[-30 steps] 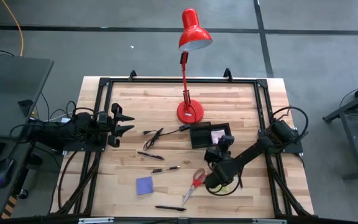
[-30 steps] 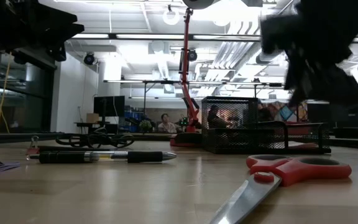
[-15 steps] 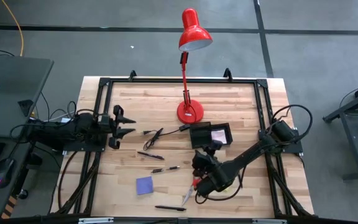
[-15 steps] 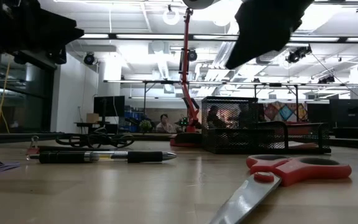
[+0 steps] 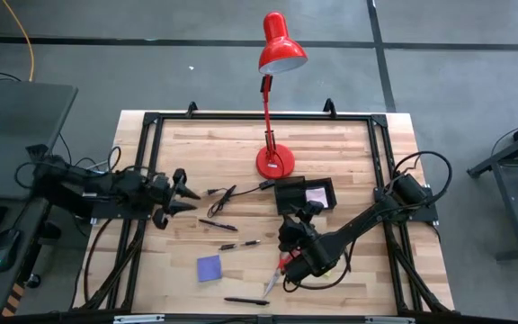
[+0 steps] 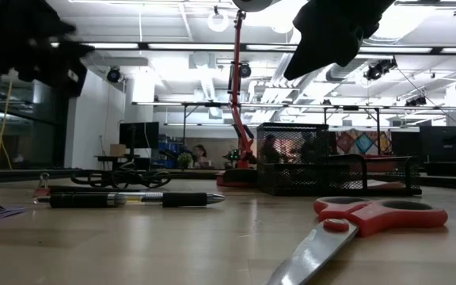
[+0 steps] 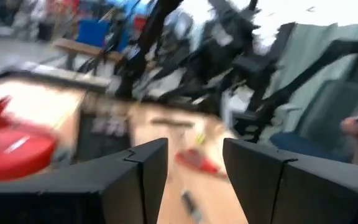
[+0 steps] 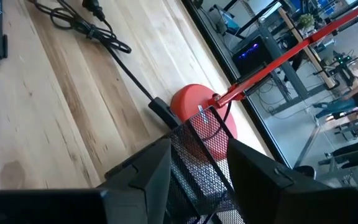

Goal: Pick and place office supplies into organizer
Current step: Put the purple sticky notes into the desk organizer

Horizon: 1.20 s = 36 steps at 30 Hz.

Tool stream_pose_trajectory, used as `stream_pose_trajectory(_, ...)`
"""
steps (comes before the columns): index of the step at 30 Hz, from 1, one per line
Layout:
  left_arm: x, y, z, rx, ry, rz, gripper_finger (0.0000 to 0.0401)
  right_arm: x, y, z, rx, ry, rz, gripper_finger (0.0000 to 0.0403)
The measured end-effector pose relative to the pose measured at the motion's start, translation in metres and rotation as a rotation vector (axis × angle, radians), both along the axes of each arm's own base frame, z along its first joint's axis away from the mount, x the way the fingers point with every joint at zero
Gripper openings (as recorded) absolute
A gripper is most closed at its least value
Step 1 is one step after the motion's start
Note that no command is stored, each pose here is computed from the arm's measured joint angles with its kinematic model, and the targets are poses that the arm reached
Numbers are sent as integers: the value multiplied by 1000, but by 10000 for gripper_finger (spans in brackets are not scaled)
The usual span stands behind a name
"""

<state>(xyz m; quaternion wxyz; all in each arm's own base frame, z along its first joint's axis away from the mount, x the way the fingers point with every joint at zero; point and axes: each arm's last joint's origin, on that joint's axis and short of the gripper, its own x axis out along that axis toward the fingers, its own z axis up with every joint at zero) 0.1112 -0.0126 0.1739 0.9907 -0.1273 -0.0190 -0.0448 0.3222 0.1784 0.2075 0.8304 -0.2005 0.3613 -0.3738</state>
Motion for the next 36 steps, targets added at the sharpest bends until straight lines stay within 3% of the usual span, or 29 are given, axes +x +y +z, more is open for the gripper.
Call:
stream_pose_trajectory(11, 4, -39, 16, 160, -95, -37, 145, 4, -8, 0, 2, -6, -28, 156)
stream_pose_trajectory(21, 31, -97, 41, 393, 167, 196, 145, 11, -15, -1, 49, -14, -58, 149)
stream_pose_trajectory(31, 53, -165, 7, 318, 445, 194, 145, -6, -7, -4, 105, 124, -65, 163)
stream_pose_trajectory(36, 65, -202, -10, 386, 526, 195, 145, -9, 3, -4, 109, 87, -35, 158)
